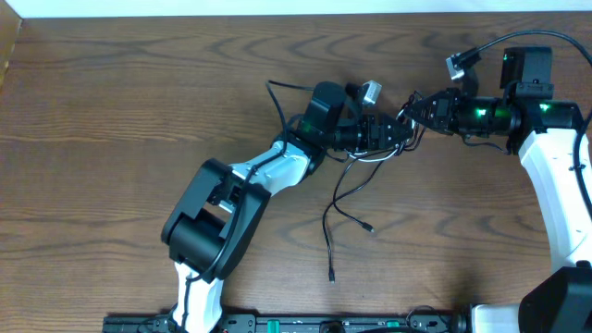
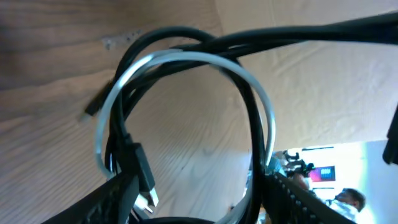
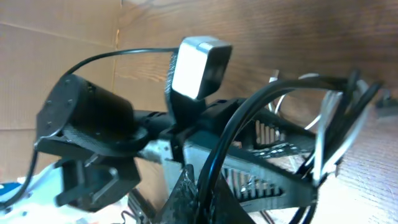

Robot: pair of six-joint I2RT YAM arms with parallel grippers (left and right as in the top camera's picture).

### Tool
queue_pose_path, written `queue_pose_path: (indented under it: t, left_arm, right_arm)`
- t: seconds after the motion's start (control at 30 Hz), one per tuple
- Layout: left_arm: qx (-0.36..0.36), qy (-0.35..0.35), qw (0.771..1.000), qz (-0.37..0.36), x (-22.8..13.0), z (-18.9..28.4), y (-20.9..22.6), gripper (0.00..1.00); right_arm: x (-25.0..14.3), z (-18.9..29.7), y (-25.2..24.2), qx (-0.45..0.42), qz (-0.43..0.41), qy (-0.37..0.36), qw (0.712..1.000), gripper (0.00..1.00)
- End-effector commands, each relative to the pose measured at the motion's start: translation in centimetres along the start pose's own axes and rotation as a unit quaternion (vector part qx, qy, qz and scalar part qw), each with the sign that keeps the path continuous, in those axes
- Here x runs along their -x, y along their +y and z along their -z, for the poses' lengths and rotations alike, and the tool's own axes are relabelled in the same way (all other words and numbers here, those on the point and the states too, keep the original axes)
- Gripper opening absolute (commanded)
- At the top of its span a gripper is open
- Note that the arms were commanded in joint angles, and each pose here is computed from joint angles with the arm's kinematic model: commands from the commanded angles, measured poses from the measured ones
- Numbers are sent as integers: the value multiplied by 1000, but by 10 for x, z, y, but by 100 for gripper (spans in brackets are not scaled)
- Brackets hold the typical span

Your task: Untangle cables

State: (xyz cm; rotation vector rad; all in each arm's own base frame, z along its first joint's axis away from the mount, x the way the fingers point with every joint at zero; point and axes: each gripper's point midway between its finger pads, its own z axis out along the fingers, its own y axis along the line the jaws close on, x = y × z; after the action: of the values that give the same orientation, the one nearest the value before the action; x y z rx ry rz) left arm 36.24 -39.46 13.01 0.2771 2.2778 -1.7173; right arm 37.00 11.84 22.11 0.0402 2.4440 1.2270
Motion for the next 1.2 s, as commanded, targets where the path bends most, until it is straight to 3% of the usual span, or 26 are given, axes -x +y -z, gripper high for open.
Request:
queue_pose_path:
  t: [0.0,0.23,0.4,0.43,0.47,0.73,1.0,1.17]
  left_arm:
    - [-19,1,1000,21,0,-9,-12,67]
    - [2,-6,1000,30,-8,-21,-4,54]
    - [9,-19,999,27,0,-16,2,25]
    - [9,-20,999,28,2,-14,3,13]
    - [6,-18,999,29,4,-11,4,8]
    - [-33,19,999,11,7,12,1,8]
    - [-34,11,999,-21,23,41,-6,7]
    - [44,-17,997,-59,29,63,-11,7]
  right_arm:
    - [2,4,12,22,3,-2,1000,1]
    - [2,4,12,22,-4,-2,1000,1]
    - [3,5,7,10,-9,-5,1000,1]
    - [4,6,1,-6,-17,-10,1000,1]
    - [5,7,-6,-24,-24,-14,999,1]
    - [1,39,-103,-291,-101,-59,950,1]
    - [-19,33,-137,-337,-119,-38,933,1]
    - [-38,18,-158,-342,-139,-5,929,1]
